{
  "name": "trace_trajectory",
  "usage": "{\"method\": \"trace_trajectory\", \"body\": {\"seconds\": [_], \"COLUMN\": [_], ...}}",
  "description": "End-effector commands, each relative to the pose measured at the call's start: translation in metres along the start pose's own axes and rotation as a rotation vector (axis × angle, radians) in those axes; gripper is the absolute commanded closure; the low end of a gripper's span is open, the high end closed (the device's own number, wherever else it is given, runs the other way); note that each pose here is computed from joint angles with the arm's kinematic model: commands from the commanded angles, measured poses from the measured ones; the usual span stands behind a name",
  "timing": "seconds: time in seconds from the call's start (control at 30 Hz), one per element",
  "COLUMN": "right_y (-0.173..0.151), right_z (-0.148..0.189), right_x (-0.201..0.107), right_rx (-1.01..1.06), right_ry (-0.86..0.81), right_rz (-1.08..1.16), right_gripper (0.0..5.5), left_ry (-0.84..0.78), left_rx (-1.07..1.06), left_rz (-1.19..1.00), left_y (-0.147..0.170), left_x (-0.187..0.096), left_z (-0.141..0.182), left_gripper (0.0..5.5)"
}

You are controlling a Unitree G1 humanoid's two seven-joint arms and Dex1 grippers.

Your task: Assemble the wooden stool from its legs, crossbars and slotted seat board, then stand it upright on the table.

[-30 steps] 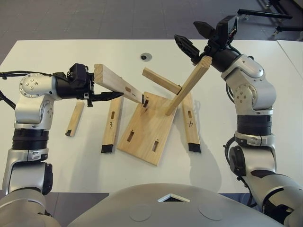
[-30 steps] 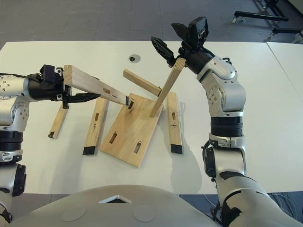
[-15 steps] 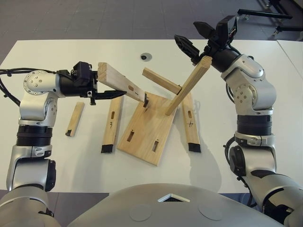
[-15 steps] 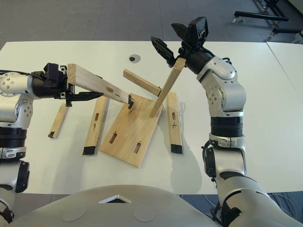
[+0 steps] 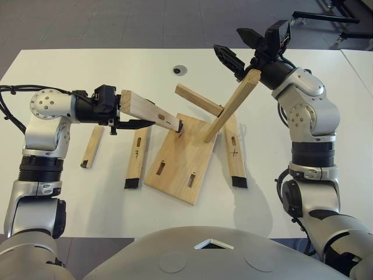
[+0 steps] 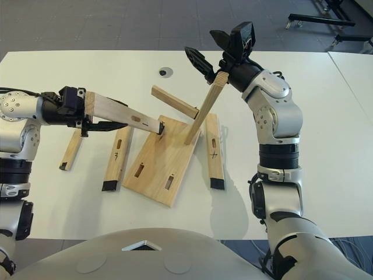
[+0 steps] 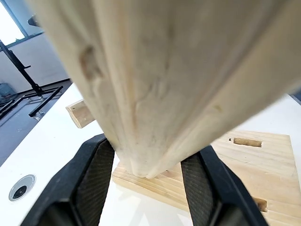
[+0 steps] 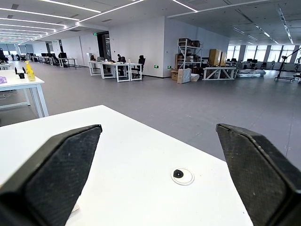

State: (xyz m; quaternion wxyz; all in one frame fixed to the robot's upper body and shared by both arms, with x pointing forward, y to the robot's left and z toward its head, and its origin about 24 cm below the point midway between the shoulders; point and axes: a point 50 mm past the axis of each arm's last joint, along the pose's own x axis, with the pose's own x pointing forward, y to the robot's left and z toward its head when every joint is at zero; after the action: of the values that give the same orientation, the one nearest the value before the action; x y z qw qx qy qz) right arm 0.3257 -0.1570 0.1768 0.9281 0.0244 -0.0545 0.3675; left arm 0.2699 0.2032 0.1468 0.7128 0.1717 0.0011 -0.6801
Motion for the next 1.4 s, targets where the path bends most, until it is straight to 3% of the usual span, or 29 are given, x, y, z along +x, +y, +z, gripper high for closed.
{"method": "trace_trajectory", "body": {"seconds": [0.03, 0.6, 1.0, 1.4], "right_y": [0.0, 0.001, 0.008, 0.02], "right_z": [0.002, -0.001, -0.003, 0.068], "right_x": [0.002, 0.001, 0.003, 0.019], "right_rx": [0.003, 0.015, 0.027, -0.056], "right_ry": [0.01, 0.012, 0.018, -0.143], "right_rz": [0.007, -0.001, 0.019, 0.218], "right_gripper": [1.01, 1.01, 1.01, 1.01], "left_ry": [0.075, 0.269, 0.179, 0.23], "left_rx": [-0.102, -0.338, -0.597, -0.549], "left_rz": [-0.137, -0.292, -0.173, -0.256], "left_y": [-0.011, -0.019, -0.018, -0.017], "left_x": [-0.006, -0.026, -0.04, -0.023], "left_z": [-0.003, -0.002, -0.039, -0.035], "left_gripper": [3.42, 3.42, 3.42, 3.42]}}
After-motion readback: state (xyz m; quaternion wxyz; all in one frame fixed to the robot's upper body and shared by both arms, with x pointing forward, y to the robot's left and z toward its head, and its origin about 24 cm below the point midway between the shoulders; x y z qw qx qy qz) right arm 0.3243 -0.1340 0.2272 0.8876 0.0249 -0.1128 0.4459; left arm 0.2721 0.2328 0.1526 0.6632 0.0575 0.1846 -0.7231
